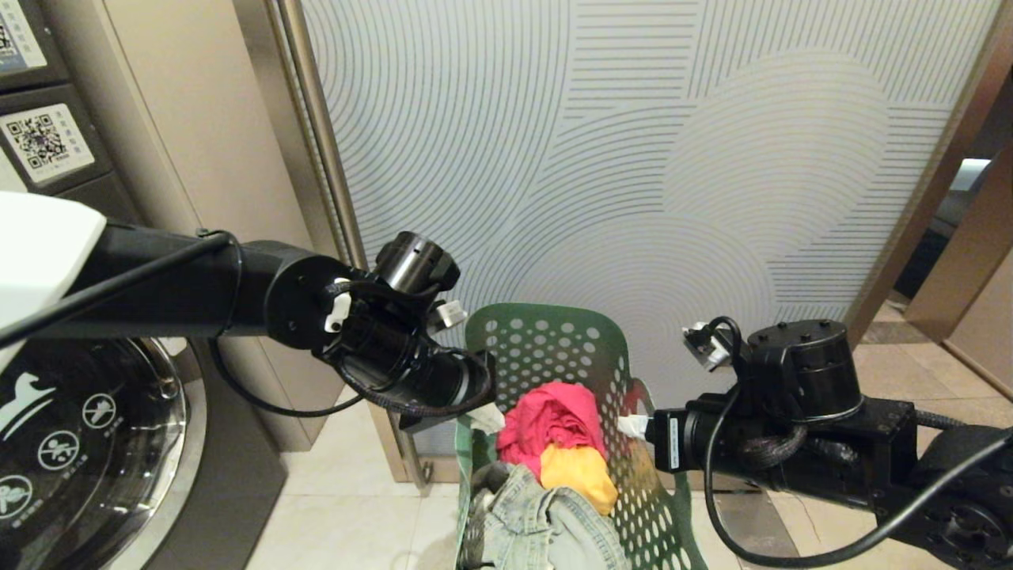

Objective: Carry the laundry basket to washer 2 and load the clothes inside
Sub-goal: Pick up the clothes basket and put it beside the washing machine

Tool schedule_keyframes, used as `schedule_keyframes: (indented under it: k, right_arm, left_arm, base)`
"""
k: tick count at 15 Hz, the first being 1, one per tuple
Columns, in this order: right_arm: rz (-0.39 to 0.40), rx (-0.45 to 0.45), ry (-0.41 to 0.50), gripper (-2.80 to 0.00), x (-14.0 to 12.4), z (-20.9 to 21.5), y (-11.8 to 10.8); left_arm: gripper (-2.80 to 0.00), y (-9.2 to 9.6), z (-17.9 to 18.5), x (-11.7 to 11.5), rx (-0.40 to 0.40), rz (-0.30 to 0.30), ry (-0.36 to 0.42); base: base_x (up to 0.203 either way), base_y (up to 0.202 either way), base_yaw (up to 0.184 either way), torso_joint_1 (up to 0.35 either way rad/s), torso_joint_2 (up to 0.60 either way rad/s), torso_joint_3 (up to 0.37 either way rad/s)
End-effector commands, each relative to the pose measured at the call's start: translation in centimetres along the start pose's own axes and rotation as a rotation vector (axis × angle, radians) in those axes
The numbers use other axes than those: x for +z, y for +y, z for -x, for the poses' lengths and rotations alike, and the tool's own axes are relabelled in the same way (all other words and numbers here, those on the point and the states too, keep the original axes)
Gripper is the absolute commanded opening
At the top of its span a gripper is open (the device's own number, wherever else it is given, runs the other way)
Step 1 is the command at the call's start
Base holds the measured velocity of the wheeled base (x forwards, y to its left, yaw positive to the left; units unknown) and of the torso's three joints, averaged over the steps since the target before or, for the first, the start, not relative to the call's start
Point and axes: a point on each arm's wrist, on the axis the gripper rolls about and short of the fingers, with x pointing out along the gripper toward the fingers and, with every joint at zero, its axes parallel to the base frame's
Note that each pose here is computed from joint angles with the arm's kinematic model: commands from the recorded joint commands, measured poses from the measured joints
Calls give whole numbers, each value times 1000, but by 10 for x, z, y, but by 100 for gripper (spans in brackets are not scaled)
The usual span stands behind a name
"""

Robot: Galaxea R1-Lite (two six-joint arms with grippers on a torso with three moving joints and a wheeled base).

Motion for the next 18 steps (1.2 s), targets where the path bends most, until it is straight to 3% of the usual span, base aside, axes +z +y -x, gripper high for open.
schedule_keyframes:
  k: [1, 9, 18]
  right_arm:
    - [-5, -1, 5, -280, -1, -1, -1]
    - [-3, -11, 18, -280, -4, -5, -3]
    - [25, -15, 19, -280, -5, -6, -3]
  left_arm:
    - [-280, 1, 0, 0, 1, 6, 0]
    - [-280, 2, -1, 0, 4, 8, 4]
    - [-280, 1, -4, -1, 5, 6, 10]
  base:
    - [0, 0, 0, 169, -494, -269]
    - [0, 0, 0, 244, -467, -271]
    - [0, 0, 0, 26, -56, -30]
